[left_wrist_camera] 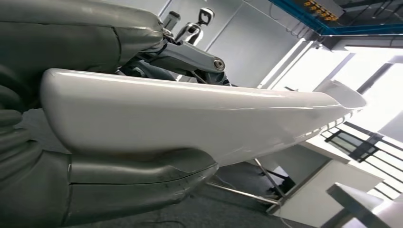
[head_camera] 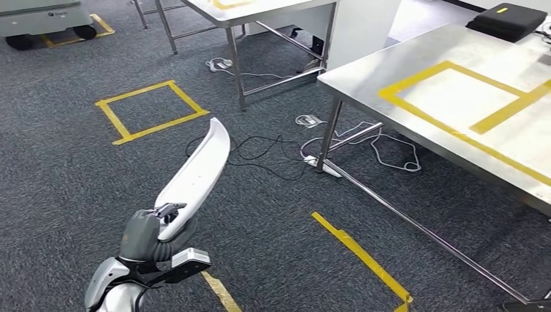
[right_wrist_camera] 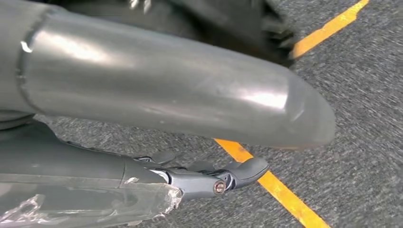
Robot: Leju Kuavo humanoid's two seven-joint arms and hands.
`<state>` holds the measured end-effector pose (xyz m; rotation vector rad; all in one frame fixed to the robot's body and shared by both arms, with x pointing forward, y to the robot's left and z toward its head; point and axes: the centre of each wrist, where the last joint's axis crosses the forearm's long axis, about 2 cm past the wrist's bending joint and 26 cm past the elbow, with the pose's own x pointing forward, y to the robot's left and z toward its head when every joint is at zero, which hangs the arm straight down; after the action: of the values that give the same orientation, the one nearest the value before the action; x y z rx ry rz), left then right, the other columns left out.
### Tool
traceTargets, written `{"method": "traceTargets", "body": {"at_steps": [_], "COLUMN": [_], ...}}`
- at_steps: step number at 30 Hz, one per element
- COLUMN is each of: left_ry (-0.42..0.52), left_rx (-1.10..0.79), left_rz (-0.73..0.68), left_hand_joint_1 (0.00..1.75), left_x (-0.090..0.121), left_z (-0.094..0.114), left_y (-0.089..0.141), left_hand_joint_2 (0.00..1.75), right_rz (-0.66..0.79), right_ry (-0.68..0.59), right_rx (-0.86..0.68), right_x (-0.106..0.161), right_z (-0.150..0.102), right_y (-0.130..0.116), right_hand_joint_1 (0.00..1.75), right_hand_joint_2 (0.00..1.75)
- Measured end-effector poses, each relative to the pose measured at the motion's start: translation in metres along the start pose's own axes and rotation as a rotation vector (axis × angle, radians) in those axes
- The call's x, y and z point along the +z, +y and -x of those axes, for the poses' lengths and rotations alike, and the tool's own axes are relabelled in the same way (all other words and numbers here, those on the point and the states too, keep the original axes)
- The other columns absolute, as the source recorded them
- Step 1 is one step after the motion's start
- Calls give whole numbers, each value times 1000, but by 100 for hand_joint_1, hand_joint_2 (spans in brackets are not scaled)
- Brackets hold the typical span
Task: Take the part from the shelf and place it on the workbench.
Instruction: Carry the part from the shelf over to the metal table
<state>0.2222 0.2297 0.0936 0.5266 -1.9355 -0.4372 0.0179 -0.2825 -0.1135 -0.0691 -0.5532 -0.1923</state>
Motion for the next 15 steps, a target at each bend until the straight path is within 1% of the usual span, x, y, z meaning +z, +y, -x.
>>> {"method": "traceTargets", "body": {"at_steps": [8,15], "left_ry": [-1,6], "left_rx": [29,12], "left_rz": [-81,-109], "left_hand_joint_1": [175,175], "left_x": [-10,-14], "left_z": [5,10], "left_y": [14,23], "left_hand_joint_2": [175,175], "right_rz": [-14,-26], "right_ry": [-5,-4], "right_rx": [21,29], "right_x": [-2,-2], "right_z": [-3,-3], "right_y": [-1,-1], "right_hand_joint_1": [0,0], "right_hand_joint_2": [0,0]}}
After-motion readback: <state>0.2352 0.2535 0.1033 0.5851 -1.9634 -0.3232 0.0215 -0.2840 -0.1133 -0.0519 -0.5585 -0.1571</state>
